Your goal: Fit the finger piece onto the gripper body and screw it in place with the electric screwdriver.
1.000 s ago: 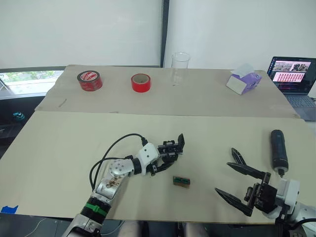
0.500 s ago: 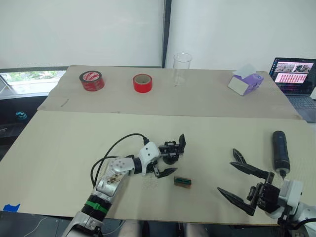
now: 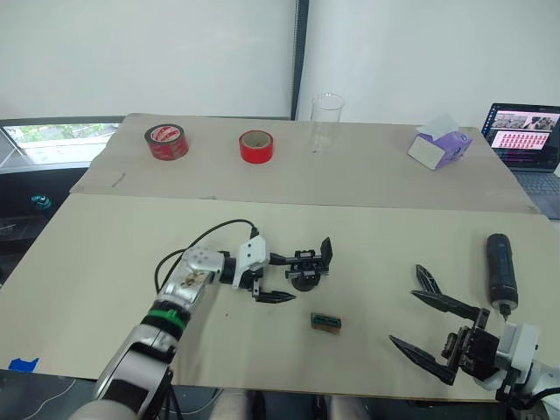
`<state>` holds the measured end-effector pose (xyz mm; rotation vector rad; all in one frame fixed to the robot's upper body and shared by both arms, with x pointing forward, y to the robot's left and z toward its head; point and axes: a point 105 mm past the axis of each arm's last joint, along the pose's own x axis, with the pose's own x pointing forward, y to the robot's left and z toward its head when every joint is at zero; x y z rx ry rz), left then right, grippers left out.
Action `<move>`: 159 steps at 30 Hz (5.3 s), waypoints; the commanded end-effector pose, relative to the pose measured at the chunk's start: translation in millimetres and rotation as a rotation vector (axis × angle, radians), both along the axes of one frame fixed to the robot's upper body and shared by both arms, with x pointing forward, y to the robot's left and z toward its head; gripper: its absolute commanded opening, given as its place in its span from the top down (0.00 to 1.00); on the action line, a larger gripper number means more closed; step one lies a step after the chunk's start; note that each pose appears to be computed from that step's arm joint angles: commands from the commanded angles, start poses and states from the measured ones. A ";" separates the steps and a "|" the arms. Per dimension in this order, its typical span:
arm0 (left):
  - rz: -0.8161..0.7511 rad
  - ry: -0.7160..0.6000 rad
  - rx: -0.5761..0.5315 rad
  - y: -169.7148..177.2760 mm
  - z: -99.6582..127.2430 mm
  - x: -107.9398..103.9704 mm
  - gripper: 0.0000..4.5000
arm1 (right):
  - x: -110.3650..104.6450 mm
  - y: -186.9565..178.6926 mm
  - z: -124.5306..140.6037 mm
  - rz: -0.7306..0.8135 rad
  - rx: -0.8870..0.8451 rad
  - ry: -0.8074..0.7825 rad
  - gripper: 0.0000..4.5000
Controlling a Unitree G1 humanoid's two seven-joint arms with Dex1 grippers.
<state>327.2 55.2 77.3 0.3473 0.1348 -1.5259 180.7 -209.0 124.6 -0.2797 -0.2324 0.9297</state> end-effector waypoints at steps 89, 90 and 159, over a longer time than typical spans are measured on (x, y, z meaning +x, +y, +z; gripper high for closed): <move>0.371 -0.031 -0.090 -29.7 1.5 -11.2 0.49 | -18.5 5.7 -0.9 -0.060 -0.011 0.005 0.00; 0.409 -0.035 -0.084 -30.0 0.1 -12.2 0.49 | -16.8 6.4 -0.6 -0.053 -0.011 0.004 0.00; 0.197 -0.023 -0.249 92.9 80.8 -28.0 0.01 | -3.3 -41.8 3.6 -0.749 -0.034 0.294 0.00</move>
